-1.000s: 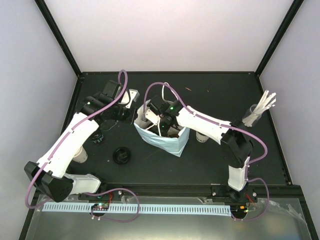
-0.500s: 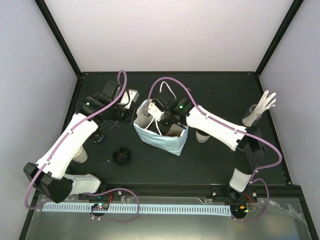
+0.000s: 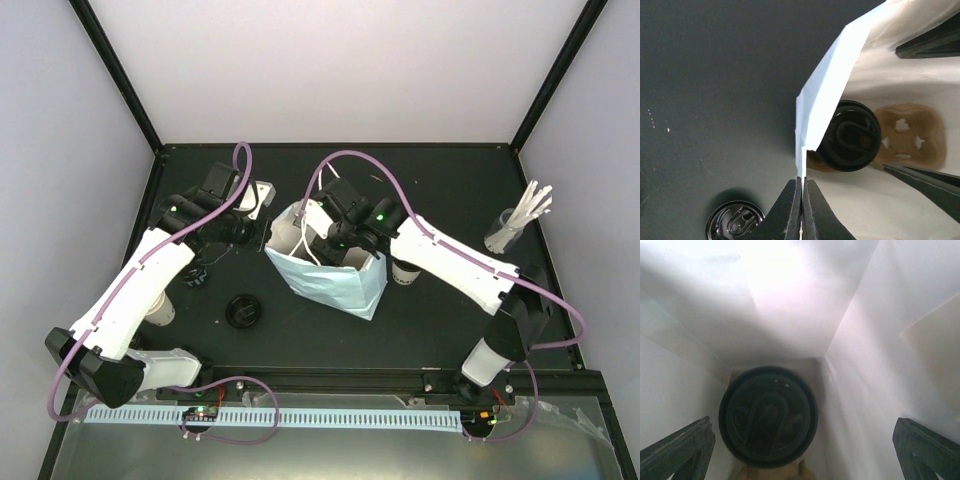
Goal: Pack the takeout coffee
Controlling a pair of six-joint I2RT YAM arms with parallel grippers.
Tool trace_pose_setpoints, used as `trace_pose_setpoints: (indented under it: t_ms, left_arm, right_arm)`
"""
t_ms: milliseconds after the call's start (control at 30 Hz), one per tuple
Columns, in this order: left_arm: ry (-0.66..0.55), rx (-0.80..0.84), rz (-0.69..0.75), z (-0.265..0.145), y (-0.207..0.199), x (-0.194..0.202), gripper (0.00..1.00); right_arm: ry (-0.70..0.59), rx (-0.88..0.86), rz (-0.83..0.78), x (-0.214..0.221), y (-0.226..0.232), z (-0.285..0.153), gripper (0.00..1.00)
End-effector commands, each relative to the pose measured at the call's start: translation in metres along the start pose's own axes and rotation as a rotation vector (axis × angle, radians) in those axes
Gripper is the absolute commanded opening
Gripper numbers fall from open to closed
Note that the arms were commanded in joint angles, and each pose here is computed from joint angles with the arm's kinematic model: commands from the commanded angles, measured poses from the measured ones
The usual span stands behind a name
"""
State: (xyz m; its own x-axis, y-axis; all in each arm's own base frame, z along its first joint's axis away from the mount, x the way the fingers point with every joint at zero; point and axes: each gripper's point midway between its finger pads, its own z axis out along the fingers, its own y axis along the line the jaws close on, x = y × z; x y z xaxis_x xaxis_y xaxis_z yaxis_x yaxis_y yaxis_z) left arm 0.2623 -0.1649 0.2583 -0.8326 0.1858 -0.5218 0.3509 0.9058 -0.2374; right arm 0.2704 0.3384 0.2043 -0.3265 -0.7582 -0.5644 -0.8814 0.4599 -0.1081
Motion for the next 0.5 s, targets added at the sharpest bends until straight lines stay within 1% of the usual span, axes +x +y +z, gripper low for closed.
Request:
trace_pose_setpoints:
  t_ms: [0,267,467]
  left_arm:
    - [-0.021,-0.014,0.002,-0.011,0.001,-0.001,0.02]
    - [-0.032,-0.018,-0.007,-0.014,0.001,-0.002,0.02]
    - [-0.035,-0.014,-0.012,-0.013,0.000,-0.004,0.02]
  right_arm:
    - [-0.094,0.019,0.010,-0.015,-0.004,-0.023,1.00]
    - [-0.163,0.030,0.033,-0.020,-0.004,-0.039,1.00]
    - [-0.224,-0.019,0.077,-0.031,0.004,-0.040,1.00]
